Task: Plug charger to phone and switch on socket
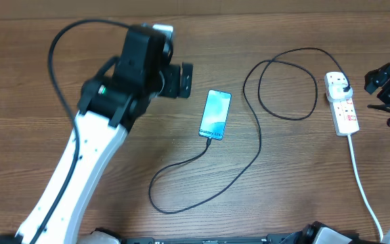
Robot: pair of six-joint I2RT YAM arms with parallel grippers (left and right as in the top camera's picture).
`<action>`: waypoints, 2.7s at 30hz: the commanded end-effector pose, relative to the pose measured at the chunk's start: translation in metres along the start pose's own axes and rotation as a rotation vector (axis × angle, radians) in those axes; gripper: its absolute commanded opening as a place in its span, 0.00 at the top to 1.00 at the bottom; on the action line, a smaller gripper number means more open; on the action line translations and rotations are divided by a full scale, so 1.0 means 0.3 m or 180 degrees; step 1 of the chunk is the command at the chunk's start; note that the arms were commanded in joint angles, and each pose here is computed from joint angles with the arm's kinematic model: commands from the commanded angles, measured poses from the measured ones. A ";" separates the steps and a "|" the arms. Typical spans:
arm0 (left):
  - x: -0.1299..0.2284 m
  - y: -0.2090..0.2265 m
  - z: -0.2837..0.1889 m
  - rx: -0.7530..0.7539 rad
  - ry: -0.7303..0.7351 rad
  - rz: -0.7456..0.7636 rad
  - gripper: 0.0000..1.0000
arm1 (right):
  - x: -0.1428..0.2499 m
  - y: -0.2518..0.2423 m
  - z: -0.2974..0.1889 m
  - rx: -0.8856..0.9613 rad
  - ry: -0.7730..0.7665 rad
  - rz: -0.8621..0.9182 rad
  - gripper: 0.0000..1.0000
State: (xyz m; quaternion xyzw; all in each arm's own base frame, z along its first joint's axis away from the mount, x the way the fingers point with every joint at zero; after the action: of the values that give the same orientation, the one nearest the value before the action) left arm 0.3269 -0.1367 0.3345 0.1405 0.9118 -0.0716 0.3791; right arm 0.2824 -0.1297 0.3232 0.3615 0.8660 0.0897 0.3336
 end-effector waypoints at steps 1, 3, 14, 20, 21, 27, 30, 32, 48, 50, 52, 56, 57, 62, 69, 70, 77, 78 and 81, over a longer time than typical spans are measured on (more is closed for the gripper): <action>0.061 0.019 -0.022 -0.0083 -0.0137 0.0124 0.00 | -0.017 0.013 -0.022 -0.0008 -0.0093 -0.0018 0.00; 0.084 0.022 -0.032 -0.0078 -0.0326 0.0114 0.00 | -0.018 0.013 -0.022 -0.0009 -0.0095 -0.0018 0.00; 0.144 0.057 -0.099 -0.0192 -0.1816 0.0292 0.01 | -0.017 0.013 -0.022 -0.0008 -0.0093 -0.0018 0.00; 0.206 0.102 -0.143 -0.0179 -0.2541 0.0241 0.00 | -0.018 0.013 -0.022 -0.0009 -0.0095 -0.0018 0.00; 0.220 0.111 -0.158 -0.0178 -0.2698 0.0244 0.00 | -0.018 0.013 -0.022 -0.0009 -0.0095 -0.0018 0.00; 0.268 0.153 -0.241 -0.0247 -0.3249 0.0205 0.00 | -0.018 0.013 -0.022 -0.0009 -0.0095 -0.0017 0.00; 0.280 0.174 -0.273 -0.0288 -0.3352 0.0107 0.00 | -0.017 0.013 -0.022 -0.0008 -0.0093 -0.0018 0.00; 0.284 0.183 -0.296 -0.0303 -0.3417 0.0104 0.01 | -0.018 0.013 -0.022 -0.0009 -0.0095 -0.0017 0.00; 0.388 0.224 -0.334 -0.0459 -0.3482 0.0135 0.01 | -0.018 0.013 -0.022 -0.0009 -0.0095 -0.0018 0.00; 0.414 0.228 -0.326 -0.0491 -0.3500 0.0130 0.00 | -0.018 0.013 -0.022 -0.0009 -0.0095 -0.0018 0.00; 0.444 0.233 -0.318 -0.0517 -0.3532 0.0102 0.00 | -0.018 0.013 -0.022 -0.0009 -0.0095 -0.0018 0.00; 0.506 0.242 -0.293 -0.0530 -0.3545 -0.0015 0.00 | -0.018 0.013 -0.022 -0.0009 -0.0095 -0.0018 0.00; 0.523 0.243 -0.284 -0.0532 -0.3553 -0.0040 0.01 | -0.018 0.013 -0.022 -0.0009 -0.0095 -0.0017 0.00; 0.606 0.246 -0.242 -0.0530 -0.3652 -0.0141 0.01 | -0.018 0.013 -0.022 -0.0009 -0.0095 -0.0018 0.00; 0.669 0.260 -0.211 -0.0605 -0.3571 -0.0356 0.00 | -0.018 0.013 -0.022 -0.0009 -0.0095 -0.0018 0.00; 0.671 0.261 -0.211 -0.0613 -0.3562 -0.0360 0.01 | -0.018 0.013 -0.022 -0.0009 -0.0095 -0.0018 0.00; 0.696 0.274 -0.182 -0.0691 -0.3358 -0.0453 0.00 | -0.018 0.013 -0.022 -0.0009 -0.0095 -0.0018 0.00; 0.702 0.276 -0.176 -0.0703 -0.3313 -0.0467 0.00 | -0.018 0.013 -0.022 -0.0009 -0.0095 -0.0018 0.00; 0.729 0.286 -0.154 -0.0752 -0.3135 -0.0523 0.00 | -0.018 0.013 -0.022 -0.0009 -0.0095 -0.0018 0.00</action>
State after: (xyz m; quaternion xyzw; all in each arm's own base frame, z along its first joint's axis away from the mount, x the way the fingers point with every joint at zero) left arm 0.1772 -0.0053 0.2129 -0.0091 0.6307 -0.0651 0.7733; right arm 0.2824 -0.1297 0.3232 0.3617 0.8659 0.0897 0.3336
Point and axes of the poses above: each gripper's point midway between its finger pads, its own z axis out along the fingers, its own y axis along the line the jaws close on, x = y × z, the point moved 7 cm from there along -z, back along the fingers, and after that the axes turned 8 degrees about z, right-handed, at the moved point
